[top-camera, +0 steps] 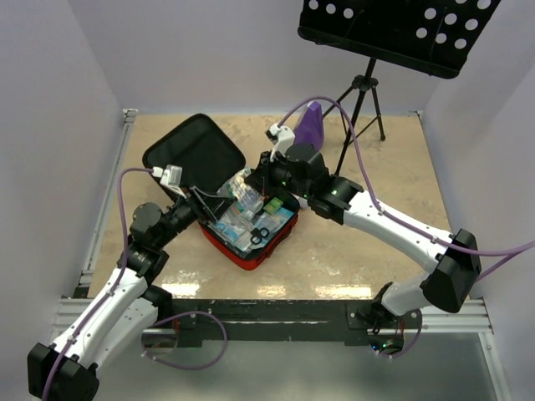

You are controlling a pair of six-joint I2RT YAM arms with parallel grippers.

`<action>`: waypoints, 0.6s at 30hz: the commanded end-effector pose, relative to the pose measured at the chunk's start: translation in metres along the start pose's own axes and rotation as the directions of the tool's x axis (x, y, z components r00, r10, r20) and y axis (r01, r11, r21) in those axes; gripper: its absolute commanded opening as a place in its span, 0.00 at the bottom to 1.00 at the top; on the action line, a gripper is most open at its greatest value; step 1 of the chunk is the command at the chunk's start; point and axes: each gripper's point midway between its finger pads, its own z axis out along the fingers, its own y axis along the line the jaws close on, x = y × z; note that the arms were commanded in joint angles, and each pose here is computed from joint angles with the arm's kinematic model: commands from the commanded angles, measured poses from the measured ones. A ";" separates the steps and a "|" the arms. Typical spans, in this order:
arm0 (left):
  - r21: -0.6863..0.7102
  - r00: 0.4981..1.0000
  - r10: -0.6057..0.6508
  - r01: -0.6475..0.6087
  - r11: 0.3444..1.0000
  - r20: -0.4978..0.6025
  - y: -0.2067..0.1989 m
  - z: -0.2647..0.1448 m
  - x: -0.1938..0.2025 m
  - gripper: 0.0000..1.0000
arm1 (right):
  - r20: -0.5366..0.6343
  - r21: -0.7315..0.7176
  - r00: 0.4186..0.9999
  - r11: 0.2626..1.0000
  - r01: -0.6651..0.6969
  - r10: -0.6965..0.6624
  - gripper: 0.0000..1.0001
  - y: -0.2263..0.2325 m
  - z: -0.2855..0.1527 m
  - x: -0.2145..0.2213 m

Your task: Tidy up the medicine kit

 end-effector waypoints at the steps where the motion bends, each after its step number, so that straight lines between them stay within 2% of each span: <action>1: 0.108 1.000 0.003 -0.006 0.994 0.028 -0.021 0.002 -0.007 0.50 | 0.029 -0.072 1.000 0.997 0.006 -0.004 0.00 0.013 -0.004 -0.009; 8: 0.128 1.000 0.018 -0.020 0.992 0.020 -0.023 0.003 -0.004 0.06 | 0.031 -0.079 0.999 0.997 0.008 -0.005 0.00 0.014 -0.006 -0.009; 9: 0.128 1.000 0.019 -0.021 0.992 0.017 -0.022 0.004 -0.003 0.01 | 0.033 -0.078 0.999 0.997 0.006 -0.004 0.00 0.015 -0.007 -0.010; 11: 0.126 1.000 0.022 -0.024 0.992 0.016 -0.023 0.004 -0.004 0.00 | 0.034 -0.076 0.999 0.997 0.009 -0.007 0.02 0.014 -0.008 -0.010; 12: 0.120 1.000 0.020 -0.021 0.993 0.013 -0.022 0.004 -0.004 0.00 | 0.035 -0.078 0.999 0.997 0.011 -0.008 0.08 0.015 -0.009 -0.012; 15: 0.113 1.000 0.013 -0.014 0.994 0.012 -0.023 0.004 -0.007 0.00 | 0.042 -0.051 0.999 0.999 0.008 -0.006 0.33 0.011 -0.014 -0.013; 18: 0.090 1.000 0.006 -0.007 0.996 0.014 -0.023 0.006 -0.012 0.00 | 0.073 -0.007 0.997 1.000 -0.002 0.002 0.47 0.003 -0.023 -0.018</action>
